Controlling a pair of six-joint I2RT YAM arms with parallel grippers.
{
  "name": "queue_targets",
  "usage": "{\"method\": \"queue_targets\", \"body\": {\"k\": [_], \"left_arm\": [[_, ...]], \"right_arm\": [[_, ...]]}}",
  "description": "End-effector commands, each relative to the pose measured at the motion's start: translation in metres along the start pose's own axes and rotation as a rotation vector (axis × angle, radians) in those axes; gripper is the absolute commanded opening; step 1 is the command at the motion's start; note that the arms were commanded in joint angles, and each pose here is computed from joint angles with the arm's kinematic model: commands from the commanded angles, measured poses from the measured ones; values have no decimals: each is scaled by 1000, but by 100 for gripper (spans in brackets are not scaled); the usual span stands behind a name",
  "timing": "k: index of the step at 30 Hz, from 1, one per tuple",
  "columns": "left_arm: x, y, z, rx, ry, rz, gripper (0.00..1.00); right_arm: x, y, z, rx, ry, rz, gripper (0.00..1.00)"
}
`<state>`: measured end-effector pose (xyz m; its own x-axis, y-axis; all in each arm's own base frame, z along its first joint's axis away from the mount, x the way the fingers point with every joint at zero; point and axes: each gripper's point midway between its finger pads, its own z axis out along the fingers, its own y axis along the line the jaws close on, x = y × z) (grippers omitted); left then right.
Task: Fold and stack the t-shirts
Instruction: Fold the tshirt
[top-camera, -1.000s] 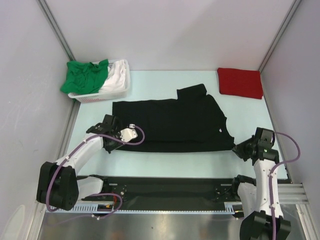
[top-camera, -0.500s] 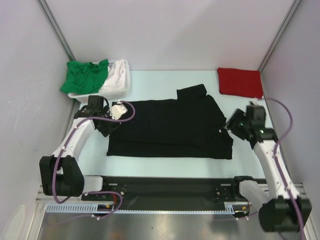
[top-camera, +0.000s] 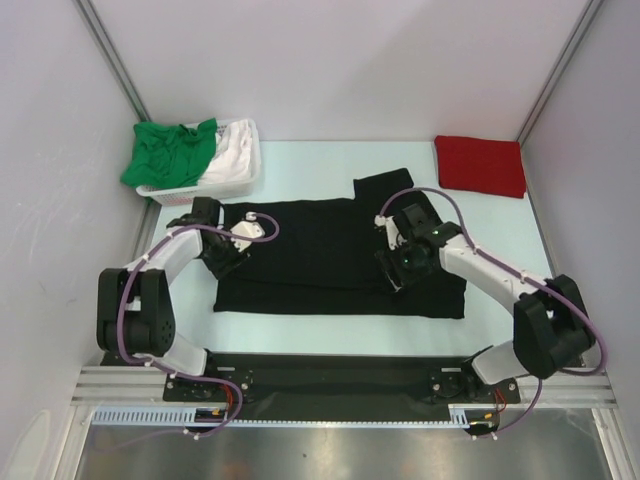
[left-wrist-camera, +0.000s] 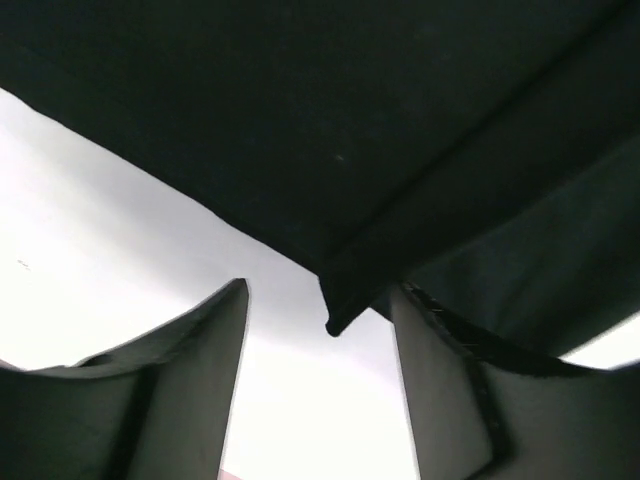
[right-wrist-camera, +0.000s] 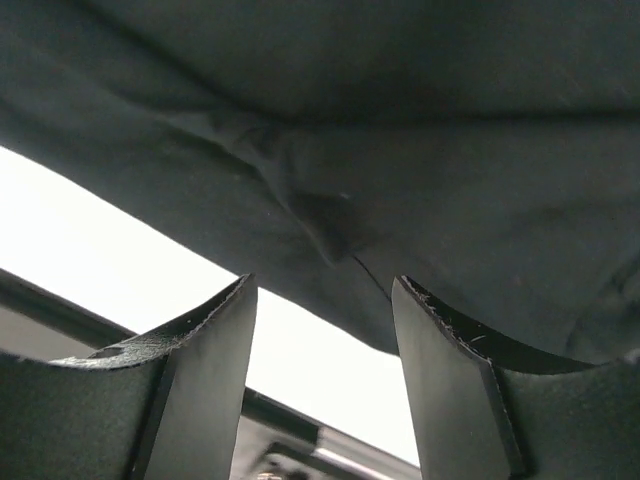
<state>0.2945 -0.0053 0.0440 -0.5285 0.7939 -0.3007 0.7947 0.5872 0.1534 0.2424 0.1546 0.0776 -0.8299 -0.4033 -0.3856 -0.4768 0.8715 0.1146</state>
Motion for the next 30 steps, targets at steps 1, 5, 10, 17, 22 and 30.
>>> {"method": "queue_targets", "body": {"k": [1, 5, 10, 17, 22, 30], "left_arm": [[-6, 13, 10, -28, -13, 42, 60], [-3, 20, 16, -54, 9, 25, 32], [-5, 13, 18, -22, -11, 16, 18], [-5, 14, 20, -34, -9, -18, 0], [1, 22, 30, -65, 31, -70, 0], [6, 28, 39, -85, 83, -165, 5]], "right_arm": [[-5, 2, 5, 1, 36, -207, 62], [6, -2, 28, 64, 158, -228, 59], [0, -22, 44, 200, 191, -229, 31], [-34, -26, 32, 281, 102, -237, 12], [-39, -28, 31, 329, 146, -302, 14], [-87, -28, 46, 377, 63, -338, 37]]}}
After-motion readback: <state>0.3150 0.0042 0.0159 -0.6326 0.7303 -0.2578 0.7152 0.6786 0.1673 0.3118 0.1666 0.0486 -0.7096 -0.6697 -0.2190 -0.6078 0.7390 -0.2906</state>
